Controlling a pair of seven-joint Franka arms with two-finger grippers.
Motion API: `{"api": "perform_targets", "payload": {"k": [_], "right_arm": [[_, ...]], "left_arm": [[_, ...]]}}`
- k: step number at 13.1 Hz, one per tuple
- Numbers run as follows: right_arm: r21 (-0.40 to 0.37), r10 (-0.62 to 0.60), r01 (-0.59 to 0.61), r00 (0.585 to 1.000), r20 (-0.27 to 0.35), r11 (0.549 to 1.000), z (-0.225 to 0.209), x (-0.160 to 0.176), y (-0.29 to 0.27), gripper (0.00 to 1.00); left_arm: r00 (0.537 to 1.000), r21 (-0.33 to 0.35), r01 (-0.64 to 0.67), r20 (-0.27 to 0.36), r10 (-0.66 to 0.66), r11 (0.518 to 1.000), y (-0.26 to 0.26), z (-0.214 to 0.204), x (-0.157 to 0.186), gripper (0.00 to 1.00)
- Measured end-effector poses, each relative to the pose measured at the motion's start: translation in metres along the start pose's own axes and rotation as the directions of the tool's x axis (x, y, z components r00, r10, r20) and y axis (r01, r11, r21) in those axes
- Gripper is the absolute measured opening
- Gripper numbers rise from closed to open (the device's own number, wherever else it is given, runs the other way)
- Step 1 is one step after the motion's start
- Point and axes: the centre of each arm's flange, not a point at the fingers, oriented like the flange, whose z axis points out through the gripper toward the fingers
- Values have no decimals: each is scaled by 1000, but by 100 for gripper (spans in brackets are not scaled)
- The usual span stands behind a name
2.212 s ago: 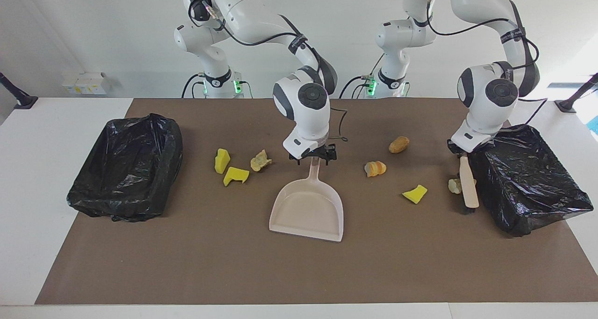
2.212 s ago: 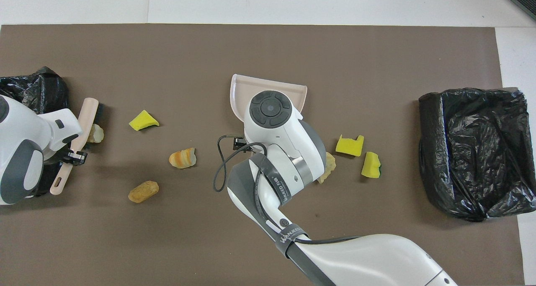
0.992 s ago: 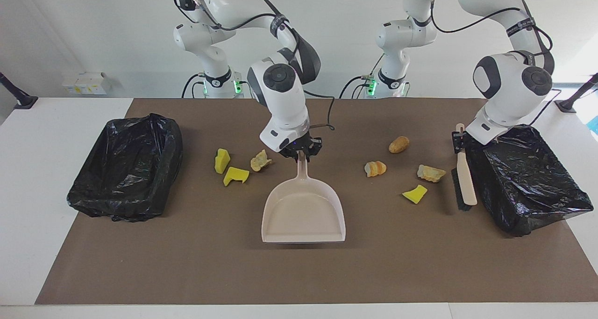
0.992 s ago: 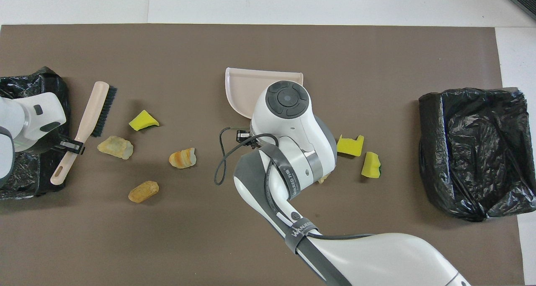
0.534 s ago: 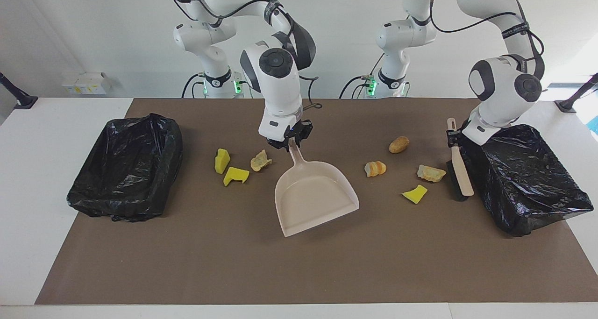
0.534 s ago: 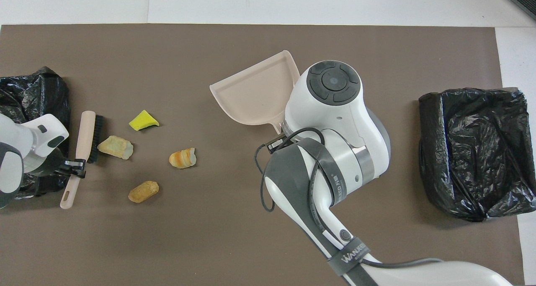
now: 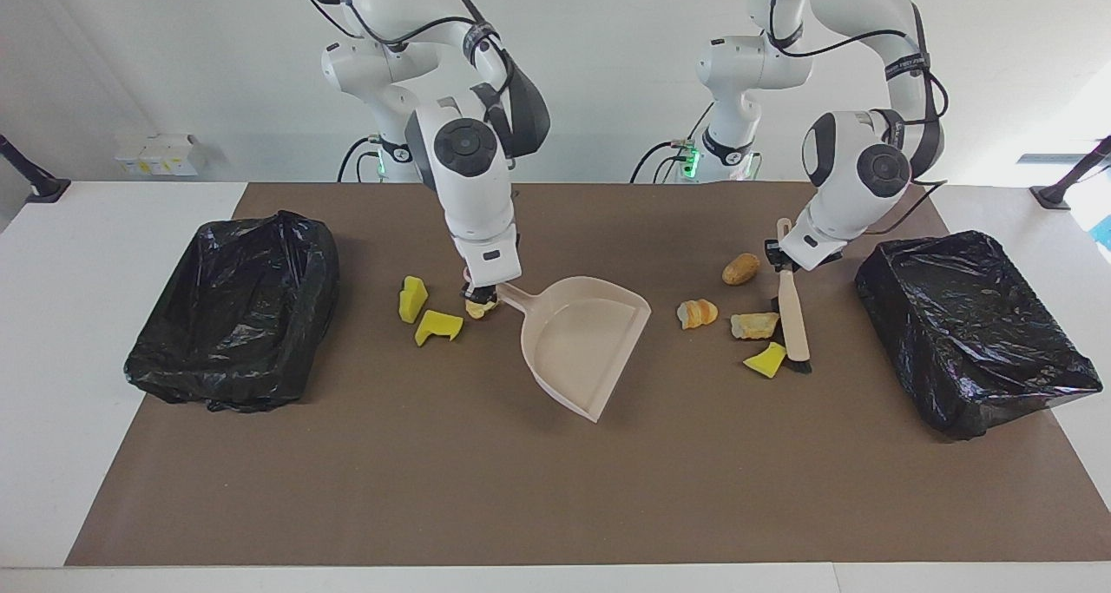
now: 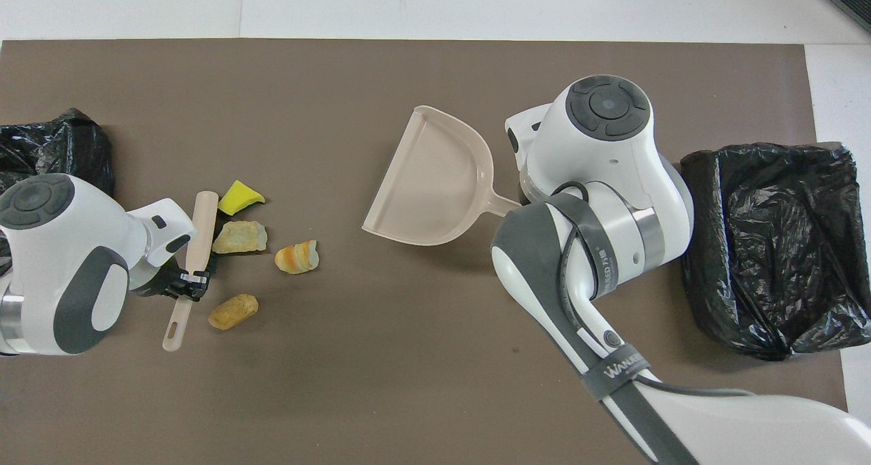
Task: Sweep and dump trash in bin
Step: 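Lower the dustpan with the right gripper while the left gripper brushes trash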
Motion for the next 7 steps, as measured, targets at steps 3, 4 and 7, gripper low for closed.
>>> {"api": "perform_targets", "payload": {"k": [3, 4, 7], "right_arm": [[-11, -269, 270, 962, 48, 963, 6, -1, 0, 33], [-12, -324, 326, 943, 78, 945, 8, -1, -2, 33], [38, -383, 382, 911, 155, 923, 18, 16, -30, 33]], "left_arm": [[996, -52, 85, 6, -85, 995, 15, 0, -4, 26], [998, -53, 64, 3, -64, 997, 14, 0, -4, 26], [1000, -60, 17, -16, -18, 998, 3, -2, -2, 26]]}}
